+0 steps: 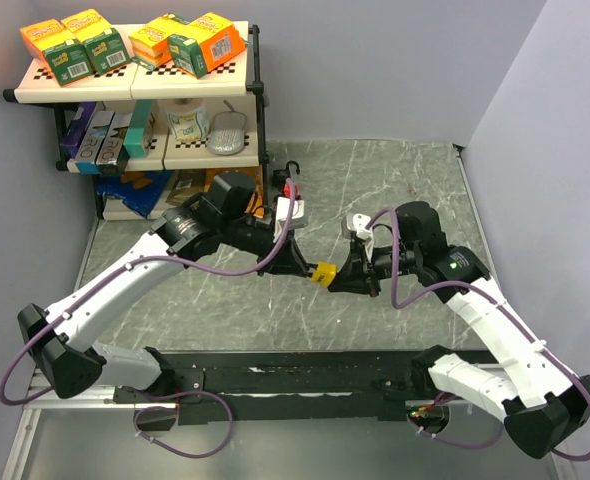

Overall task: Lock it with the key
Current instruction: Adjust the lock.

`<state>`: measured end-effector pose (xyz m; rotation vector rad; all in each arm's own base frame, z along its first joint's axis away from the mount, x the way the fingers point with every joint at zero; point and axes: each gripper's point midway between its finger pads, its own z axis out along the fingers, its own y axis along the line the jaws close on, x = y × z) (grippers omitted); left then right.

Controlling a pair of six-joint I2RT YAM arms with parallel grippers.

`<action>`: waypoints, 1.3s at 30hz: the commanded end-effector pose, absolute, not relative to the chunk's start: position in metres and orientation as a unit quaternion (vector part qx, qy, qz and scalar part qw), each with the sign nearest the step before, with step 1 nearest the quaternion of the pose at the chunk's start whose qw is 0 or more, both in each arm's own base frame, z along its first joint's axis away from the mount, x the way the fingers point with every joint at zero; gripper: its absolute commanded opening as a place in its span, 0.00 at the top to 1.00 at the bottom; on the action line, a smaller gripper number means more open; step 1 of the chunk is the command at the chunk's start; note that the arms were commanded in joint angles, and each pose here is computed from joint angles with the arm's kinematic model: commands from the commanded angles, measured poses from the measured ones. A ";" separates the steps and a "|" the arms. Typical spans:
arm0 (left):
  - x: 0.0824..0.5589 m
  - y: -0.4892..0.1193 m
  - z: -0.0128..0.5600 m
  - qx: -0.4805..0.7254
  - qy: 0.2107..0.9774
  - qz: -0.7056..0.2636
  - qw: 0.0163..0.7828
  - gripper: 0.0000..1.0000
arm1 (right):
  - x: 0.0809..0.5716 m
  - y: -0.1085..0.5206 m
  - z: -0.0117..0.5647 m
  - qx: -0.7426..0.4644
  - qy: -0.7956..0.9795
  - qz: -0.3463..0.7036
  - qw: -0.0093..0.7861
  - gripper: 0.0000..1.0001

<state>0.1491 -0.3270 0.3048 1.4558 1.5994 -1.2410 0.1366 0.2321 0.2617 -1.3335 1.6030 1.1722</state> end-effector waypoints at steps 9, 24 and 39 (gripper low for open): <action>0.139 -0.352 0.289 0.604 0.596 -0.446 0.285 0.99 | 0.141 0.258 0.319 -0.541 0.544 0.480 0.425 1.00; 0.119 -0.369 0.286 0.603 0.563 -0.487 0.289 0.99 | 0.154 0.270 0.347 -0.486 0.538 0.515 0.457 1.00; 0.117 -0.354 0.292 0.607 0.556 -0.491 0.286 0.99 | 0.151 0.261 0.326 -0.536 0.541 0.470 0.447 1.00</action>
